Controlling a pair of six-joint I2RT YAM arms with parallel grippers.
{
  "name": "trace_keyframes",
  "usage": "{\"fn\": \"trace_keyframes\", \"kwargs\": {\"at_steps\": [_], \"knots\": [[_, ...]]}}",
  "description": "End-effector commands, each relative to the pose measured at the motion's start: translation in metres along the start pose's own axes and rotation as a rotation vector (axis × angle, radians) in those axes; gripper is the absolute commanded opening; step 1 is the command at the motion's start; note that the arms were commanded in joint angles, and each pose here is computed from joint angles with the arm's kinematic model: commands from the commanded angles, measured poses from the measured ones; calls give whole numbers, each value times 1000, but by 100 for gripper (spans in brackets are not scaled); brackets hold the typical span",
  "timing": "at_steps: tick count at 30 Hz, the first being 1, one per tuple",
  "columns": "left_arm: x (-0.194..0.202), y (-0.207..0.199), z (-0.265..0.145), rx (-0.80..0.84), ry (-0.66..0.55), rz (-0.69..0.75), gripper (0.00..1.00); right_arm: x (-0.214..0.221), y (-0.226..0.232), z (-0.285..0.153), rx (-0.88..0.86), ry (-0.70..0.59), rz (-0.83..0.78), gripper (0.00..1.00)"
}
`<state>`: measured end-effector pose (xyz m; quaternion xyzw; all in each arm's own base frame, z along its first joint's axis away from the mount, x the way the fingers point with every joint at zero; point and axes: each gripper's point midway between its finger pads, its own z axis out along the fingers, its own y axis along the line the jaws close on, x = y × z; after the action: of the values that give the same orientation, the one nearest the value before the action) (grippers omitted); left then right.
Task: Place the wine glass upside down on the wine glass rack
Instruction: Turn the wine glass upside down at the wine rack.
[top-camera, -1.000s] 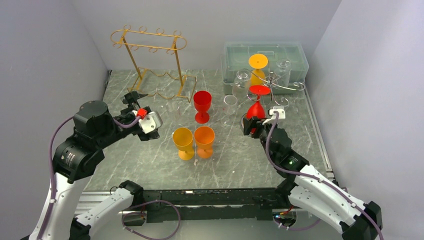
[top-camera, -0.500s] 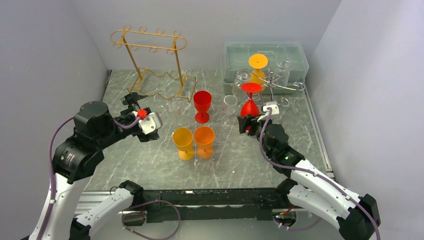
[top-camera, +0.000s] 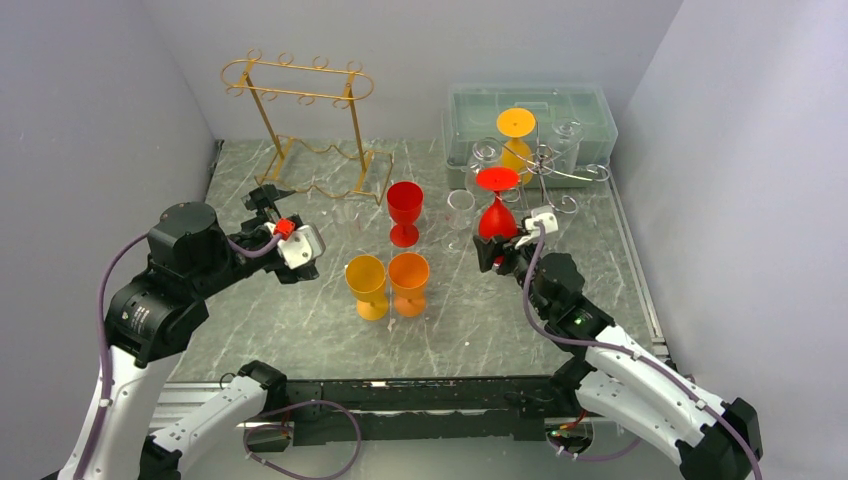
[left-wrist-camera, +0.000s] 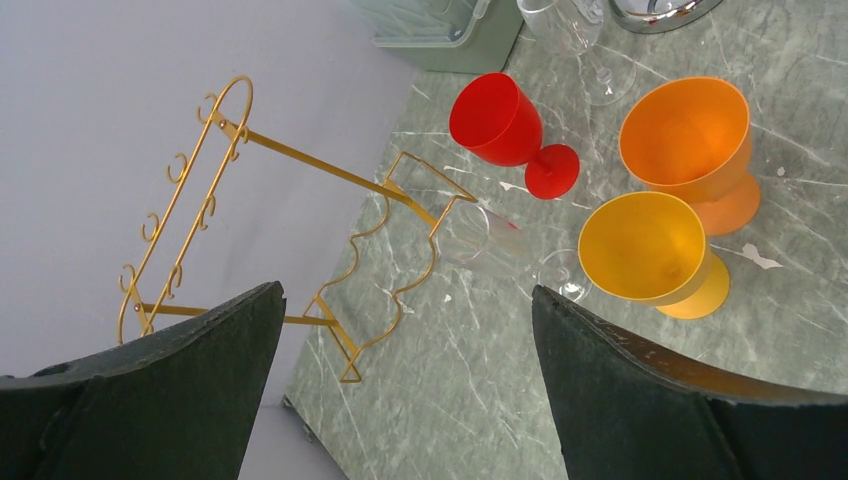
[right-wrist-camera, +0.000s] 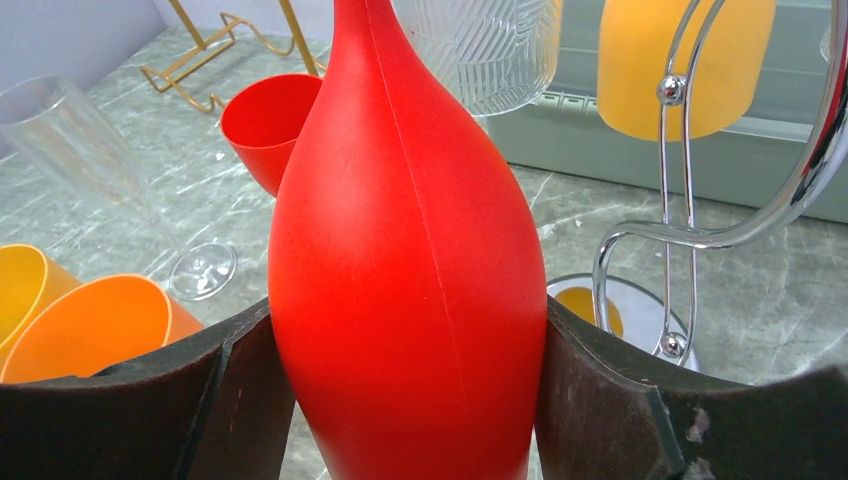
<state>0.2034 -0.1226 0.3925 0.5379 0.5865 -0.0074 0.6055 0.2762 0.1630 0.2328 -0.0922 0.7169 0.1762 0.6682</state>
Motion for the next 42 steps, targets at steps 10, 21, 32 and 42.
{"fn": "trace_keyframes", "kwargs": {"at_steps": [10, 21, 32, 42], "knots": [[-4, 3, -1, -6, -15, 19, 99, -8, -4, -13, -2, -99, 28, 60], [0, 2, 3, -5, -6, 20, 99, 6, -20, -21, 72, -109, 94, 65], [23, -2, 18, 10, 87, -30, 99, 18, -26, -23, 121, -23, 125, 100], [59, 7, 51, -50, 287, -279, 100, -5, -19, -54, 86, 66, 181, 100]]}}
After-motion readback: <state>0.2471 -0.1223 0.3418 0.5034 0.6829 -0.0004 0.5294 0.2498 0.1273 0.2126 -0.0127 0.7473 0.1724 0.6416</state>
